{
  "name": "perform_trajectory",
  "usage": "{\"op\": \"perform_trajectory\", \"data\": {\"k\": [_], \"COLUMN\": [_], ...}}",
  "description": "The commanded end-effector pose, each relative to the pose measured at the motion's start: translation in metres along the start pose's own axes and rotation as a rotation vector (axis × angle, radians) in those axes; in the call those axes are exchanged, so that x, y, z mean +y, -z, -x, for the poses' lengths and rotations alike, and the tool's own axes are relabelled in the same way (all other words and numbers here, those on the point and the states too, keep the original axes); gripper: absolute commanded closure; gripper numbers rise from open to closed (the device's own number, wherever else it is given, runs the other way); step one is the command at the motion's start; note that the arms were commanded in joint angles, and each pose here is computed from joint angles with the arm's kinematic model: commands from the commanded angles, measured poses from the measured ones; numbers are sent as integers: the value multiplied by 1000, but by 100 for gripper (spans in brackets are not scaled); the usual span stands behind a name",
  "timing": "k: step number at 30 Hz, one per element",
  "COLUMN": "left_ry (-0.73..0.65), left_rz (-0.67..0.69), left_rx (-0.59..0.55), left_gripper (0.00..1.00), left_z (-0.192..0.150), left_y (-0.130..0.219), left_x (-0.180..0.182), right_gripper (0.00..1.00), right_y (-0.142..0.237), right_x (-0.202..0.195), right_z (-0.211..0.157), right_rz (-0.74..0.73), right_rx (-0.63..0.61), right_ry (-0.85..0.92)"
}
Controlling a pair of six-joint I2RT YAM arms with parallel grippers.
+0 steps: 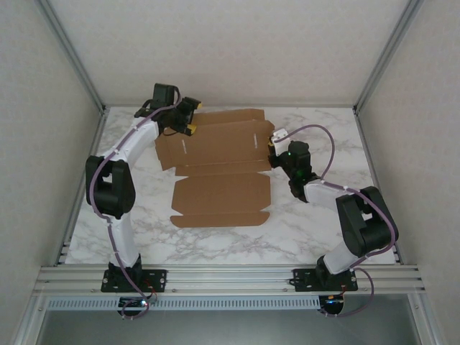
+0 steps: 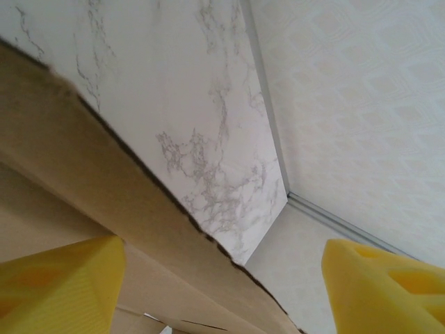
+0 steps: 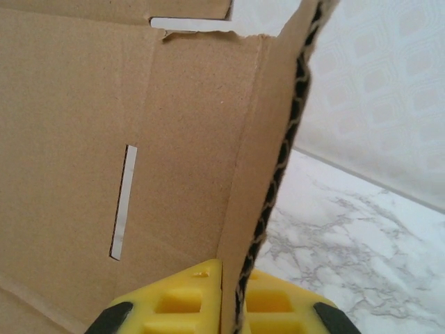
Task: Fold the paper box
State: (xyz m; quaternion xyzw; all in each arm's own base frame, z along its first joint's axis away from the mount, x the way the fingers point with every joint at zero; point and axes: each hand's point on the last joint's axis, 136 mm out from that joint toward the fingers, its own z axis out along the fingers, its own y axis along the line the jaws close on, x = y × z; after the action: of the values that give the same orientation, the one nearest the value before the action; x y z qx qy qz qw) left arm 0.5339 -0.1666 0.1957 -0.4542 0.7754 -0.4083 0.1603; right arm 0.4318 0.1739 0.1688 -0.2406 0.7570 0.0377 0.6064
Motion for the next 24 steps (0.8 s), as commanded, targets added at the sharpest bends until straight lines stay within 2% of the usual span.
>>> {"op": "perform_trajectory", "data": {"k": [1, 8, 21, 24], "left_ry": [-5, -28, -23, -19], "left_rz": [50, 83, 29, 17], "left_rx": [39, 30, -1, 0], "left_gripper": [26, 36, 73, 82], "left_z": [-11, -14, -17, -17], "left_y": [-5, 2, 14, 11], "left_x": [9, 21, 8, 6], "right_gripper": [92, 92, 91, 84], "right_y": [7, 9, 2, -1], "right_x": [-11, -20, -21, -18], "right_z": [20, 27, 15, 8], "right_rz": [-99, -161, -177, -159], "right_rx": [-64, -76, -34, 5], "right_ry": [86, 111, 59, 14]}}
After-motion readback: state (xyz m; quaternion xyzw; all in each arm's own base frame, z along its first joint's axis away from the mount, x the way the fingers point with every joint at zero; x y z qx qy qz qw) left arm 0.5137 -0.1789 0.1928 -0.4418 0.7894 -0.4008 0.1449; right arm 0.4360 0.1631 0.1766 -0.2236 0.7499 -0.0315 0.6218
